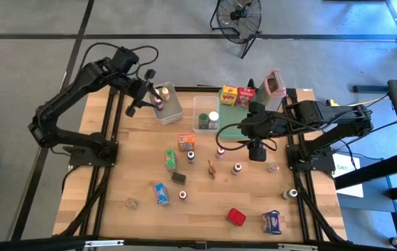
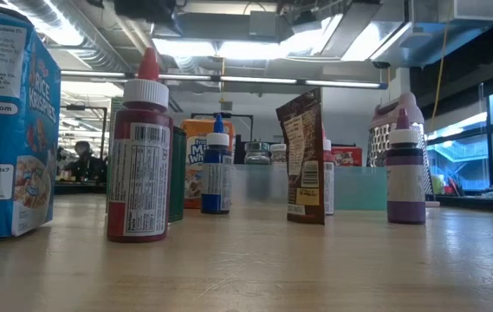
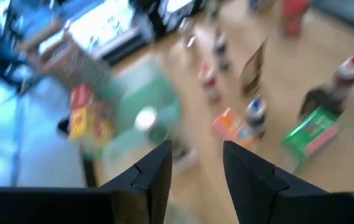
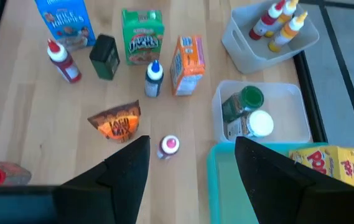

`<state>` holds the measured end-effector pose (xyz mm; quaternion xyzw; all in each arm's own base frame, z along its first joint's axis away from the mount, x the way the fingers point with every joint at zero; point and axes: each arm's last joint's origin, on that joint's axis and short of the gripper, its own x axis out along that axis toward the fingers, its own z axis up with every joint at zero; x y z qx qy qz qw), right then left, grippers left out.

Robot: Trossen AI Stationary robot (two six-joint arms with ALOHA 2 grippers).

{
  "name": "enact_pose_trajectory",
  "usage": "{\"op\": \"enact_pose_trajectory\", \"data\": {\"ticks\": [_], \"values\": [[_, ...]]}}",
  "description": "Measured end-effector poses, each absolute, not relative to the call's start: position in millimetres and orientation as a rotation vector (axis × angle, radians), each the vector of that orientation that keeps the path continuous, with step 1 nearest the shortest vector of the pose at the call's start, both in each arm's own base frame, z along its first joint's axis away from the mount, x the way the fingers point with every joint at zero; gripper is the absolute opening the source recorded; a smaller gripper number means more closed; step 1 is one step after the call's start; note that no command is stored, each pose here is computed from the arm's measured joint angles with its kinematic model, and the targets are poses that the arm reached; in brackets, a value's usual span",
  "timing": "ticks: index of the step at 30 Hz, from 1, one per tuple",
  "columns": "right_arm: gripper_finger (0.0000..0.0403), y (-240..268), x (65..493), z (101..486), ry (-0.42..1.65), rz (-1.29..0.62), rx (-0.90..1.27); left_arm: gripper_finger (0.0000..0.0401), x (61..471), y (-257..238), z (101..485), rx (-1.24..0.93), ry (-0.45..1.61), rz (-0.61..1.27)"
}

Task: Pick & Place Kitchen Items
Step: Put the orange cereal box into the green bin

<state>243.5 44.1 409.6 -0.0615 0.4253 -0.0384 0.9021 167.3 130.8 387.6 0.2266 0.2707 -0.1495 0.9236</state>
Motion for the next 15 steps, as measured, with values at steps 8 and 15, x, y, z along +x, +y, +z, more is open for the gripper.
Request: {"op": "enact_pose_trajectory", "data": {"ticks": [8, 15], "values": [[0.0238, 45.7, 249.7, 409.6, 0.849, -0.094, -0.074, 0.0137, 167.6, 111.5, 396.8, 0.318, 0.381, -0.471], [0.0238, 48.5, 258.0, 404.8, 0.86, -0.075, -0.026, 0.0137, 168.8, 109.8, 396.7, 0.095, 0.431, -0.433]]}}
